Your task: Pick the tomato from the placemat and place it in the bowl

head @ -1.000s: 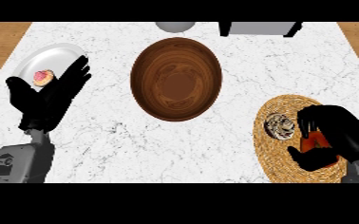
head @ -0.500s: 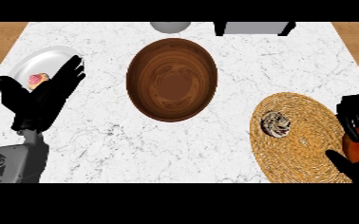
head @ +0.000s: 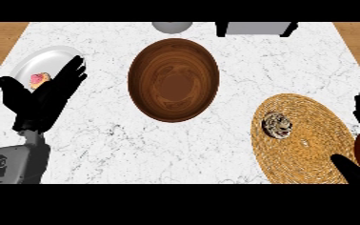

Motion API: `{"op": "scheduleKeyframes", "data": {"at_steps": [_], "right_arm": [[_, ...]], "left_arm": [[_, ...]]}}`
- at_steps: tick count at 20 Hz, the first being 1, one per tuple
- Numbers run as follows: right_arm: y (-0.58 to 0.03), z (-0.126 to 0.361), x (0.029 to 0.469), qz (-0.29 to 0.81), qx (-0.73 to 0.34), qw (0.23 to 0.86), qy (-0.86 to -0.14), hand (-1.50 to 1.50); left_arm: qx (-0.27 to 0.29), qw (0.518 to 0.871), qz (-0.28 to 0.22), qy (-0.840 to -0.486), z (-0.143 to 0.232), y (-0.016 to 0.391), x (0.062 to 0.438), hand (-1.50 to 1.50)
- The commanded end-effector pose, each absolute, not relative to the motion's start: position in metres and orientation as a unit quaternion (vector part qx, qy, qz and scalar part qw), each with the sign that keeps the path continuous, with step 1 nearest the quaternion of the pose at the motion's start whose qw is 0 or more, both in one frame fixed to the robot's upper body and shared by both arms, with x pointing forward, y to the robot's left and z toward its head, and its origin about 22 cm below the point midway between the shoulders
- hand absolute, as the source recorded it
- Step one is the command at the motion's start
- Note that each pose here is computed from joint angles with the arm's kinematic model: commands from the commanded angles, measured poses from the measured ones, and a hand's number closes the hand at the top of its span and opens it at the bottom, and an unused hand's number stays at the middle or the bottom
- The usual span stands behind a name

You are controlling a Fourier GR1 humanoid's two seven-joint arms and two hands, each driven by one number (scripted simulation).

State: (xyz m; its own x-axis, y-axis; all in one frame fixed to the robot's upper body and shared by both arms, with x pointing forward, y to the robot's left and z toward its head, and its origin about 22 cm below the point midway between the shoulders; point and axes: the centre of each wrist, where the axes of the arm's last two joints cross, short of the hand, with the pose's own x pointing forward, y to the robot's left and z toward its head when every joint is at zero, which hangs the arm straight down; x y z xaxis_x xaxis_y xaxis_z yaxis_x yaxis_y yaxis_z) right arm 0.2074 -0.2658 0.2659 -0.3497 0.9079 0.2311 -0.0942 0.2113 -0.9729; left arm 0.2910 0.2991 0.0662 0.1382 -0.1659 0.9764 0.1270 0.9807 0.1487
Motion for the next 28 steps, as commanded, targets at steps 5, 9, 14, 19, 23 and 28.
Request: {"op": "scheduleKeyframes", "data": {"at_steps": [5,9,14,19,23,28], "right_arm": [[-0.213,0.288,0.22,0.504,-0.257,0.497,-0.658,1.5],[-0.163,0.306,0.237,0.5,-0.255,0.496,-0.663,1.5],[-0.12,0.321,0.251,0.473,-0.257,0.49,-0.686,1.5],[-0.09,0.317,0.282,0.471,-0.258,0.495,-0.683,1.5],[-0.068,0.309,0.312,0.462,-0.274,0.51,-0.672,1.5],[-0.042,0.281,0.348,0.451,-0.291,0.524,-0.661,1.5]], "left_arm": [[0.018,0.757,-0.087,-0.647,0.046,0.296,0.287,0.0],[0.019,0.752,-0.097,-0.652,0.064,0.294,0.297,0.0],[0.014,0.751,-0.1,-0.653,0.047,0.307,0.285,0.0],[0.009,0.751,-0.099,-0.653,0.073,0.294,0.295,0.0],[0.015,0.749,-0.097,-0.656,0.073,0.292,0.302,0.0],[0.008,0.748,-0.101,-0.655,0.059,0.301,0.288,0.0]]}}
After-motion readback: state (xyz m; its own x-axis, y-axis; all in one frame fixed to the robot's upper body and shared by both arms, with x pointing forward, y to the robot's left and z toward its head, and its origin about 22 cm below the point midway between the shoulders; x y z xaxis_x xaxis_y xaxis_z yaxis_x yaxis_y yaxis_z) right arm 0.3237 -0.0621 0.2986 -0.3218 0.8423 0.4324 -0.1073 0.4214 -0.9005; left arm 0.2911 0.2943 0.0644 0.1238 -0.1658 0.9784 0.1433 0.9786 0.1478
